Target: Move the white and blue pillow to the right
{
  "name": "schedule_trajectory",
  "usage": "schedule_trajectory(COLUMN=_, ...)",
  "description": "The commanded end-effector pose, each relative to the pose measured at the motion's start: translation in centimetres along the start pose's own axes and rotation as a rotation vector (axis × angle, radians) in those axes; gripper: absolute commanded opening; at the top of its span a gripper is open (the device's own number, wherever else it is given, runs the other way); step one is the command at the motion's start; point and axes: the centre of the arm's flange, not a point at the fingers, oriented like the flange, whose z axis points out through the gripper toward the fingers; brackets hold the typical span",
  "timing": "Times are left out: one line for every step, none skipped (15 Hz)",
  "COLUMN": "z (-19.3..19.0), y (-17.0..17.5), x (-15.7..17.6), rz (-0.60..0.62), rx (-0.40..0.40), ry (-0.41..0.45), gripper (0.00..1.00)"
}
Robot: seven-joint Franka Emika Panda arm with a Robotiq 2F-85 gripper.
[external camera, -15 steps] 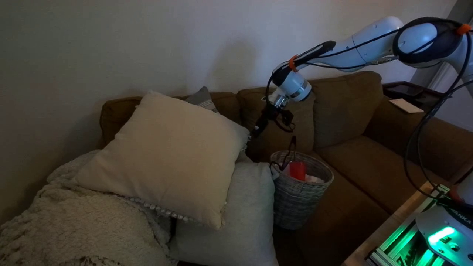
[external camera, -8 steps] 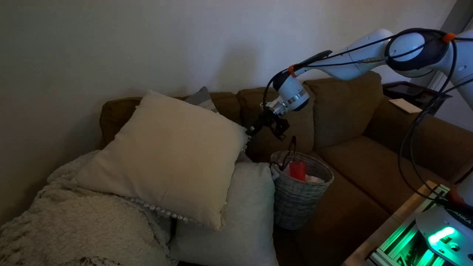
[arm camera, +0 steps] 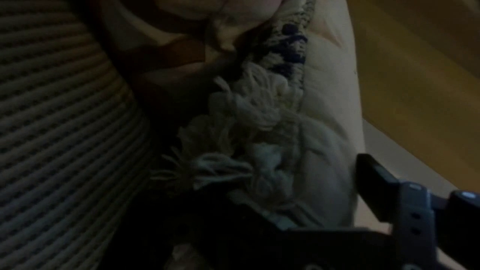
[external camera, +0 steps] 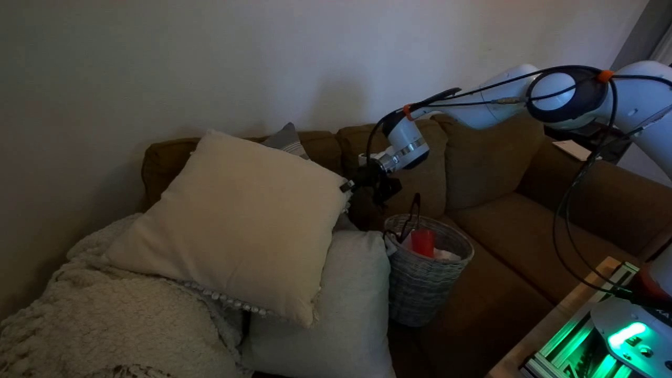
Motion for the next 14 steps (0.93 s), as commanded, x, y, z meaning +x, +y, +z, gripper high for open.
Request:
schedule_trajectory(z=-0.5, y=-2.9, x=3.4, rz=-0.081, rx=-0.017, ry=-0.005, gripper=0.49)
schedule_trajectory(z=-1.0, y=-3.8, x=4.2, rz=-0.094, rx=-0.032, ry=-0.009, gripper=0.42)
schedule_trajectory(z=-1.4, y=-4.8, x=5.0, rz=-0.101, rx=-0.04, ry=-0.016, gripper=0.36)
schedule_trajectory(z=-1.4, y=-5.5, x=5.5, rz=-0.102, rx=-0.047, ry=-0.026, gripper=0.27)
schedule_trajectory(z=-1.4, y=-6.2, x=6.0, rz=-0.102, rx=-0.051, ry=-0.04, gripper=0.21)
schedule_trajectory(z=-1.0, y=-6.9, x=6.3, rz=-0.099, rx=-0.05, ry=-0.056, gripper=0.13)
schedule_trajectory(z=-0.7, y=-7.4, x=6.6, rz=-0.098, rx=-0.048, ry=-0.07, gripper=0.08)
schedule_trajectory(z=-0.2, y=-8.1, x=6.7, rz=-0.096, rx=-0.045, ry=-0.083, gripper=0.03)
schedule_trajectory(z=0.1, y=-8.5, x=6.9, rz=-0.097, rx=-0.046, ry=-0.094, gripper=0.06)
schedule_trajectory(z=0.5, y=-9.2, x=7.2, rz=-0.103, rx=-0.048, ry=-0.11, gripper=0.06)
schedule_trajectory(z=0.9, y=-9.9, x=7.7, rz=-0.112, rx=-0.045, ry=-0.125, gripper=0.04)
schedule_trajectory(z=1.1, y=-11.1, x=8.4, rz=-0.133, rx=-0.054, ry=-0.139, gripper=0.03)
schedule_trajectory(z=1.2, y=-12.7, x=9.5, rz=-0.17, rx=-0.066, ry=-0.145, gripper=0.05)
schedule_trajectory(z=1.2, y=-14.1, x=10.6, rz=-0.201, rx=-0.075, ry=-0.154, gripper=0.04)
